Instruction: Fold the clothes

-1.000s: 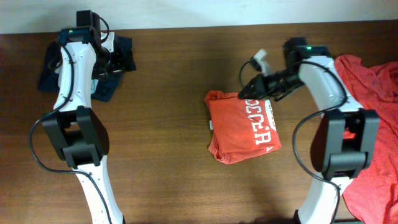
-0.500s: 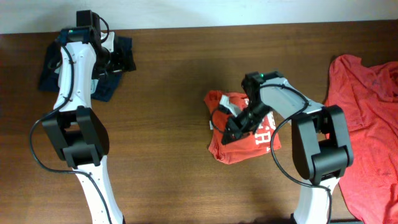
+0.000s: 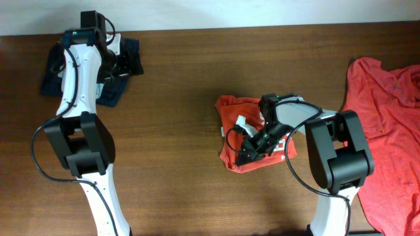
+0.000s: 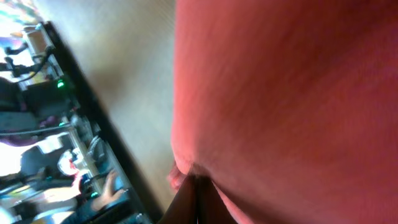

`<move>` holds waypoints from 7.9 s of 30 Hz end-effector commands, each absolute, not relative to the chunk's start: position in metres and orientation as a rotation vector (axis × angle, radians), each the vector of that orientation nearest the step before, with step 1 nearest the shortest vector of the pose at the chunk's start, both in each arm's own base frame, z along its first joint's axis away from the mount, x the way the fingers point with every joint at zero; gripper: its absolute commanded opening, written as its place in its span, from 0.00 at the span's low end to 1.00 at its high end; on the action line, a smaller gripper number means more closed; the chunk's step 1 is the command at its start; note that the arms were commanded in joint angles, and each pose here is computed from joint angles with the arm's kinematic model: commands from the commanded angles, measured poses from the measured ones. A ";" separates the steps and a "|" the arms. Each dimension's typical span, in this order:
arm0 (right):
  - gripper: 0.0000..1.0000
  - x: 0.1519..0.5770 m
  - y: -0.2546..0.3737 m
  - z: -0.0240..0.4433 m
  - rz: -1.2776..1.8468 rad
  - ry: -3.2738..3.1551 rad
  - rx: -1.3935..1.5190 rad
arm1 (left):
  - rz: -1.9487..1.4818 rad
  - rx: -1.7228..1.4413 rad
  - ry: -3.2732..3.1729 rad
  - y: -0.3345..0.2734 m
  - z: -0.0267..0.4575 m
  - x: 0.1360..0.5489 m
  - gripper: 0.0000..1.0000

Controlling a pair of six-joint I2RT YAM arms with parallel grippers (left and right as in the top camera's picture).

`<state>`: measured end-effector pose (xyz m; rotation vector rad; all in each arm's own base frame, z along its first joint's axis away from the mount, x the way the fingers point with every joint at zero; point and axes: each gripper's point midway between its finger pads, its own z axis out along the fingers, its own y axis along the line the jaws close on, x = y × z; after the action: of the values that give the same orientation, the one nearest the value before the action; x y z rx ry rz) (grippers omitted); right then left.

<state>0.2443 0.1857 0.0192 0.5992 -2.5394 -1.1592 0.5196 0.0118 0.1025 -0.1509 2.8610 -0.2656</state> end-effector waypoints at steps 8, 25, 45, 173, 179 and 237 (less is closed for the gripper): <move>0.04 0.320 0.212 0.114 -1.361 -2.653 0.873 | -0.253 -0.127 2.835 0.014 0.113 0.523 0.99; 0.05 0.425 0.207 0.044 -1.089 -3.081 0.624 | -0.253 -0.127 2.835 0.014 0.113 0.523 0.99; 0.10 0.483 0.204 0.143 -1.458 -3.136 0.678 | -0.253 -0.127 2.835 0.014 0.113 0.523 0.99; 0.99 0.434 -0.168 0.138 -0.393 -3.323 -0.643 | -0.147 0.165 3.284 -0.302 -0.048 0.318 0.18; 0.99 0.434 -0.168 0.138 -0.393 -3.323 -0.643 | -0.157 0.151 3.276 -0.301 -0.045 0.325 0.01; 0.99 0.434 -0.168 0.138 -0.393 -3.324 -0.643 | 0.001 -0.159 2.417 -0.050 0.240 0.588 0.01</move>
<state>0.4335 -0.1665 0.1317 -0.6510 -3.3035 -0.4153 0.5801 -0.0672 0.2239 -0.1495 2.4697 0.0146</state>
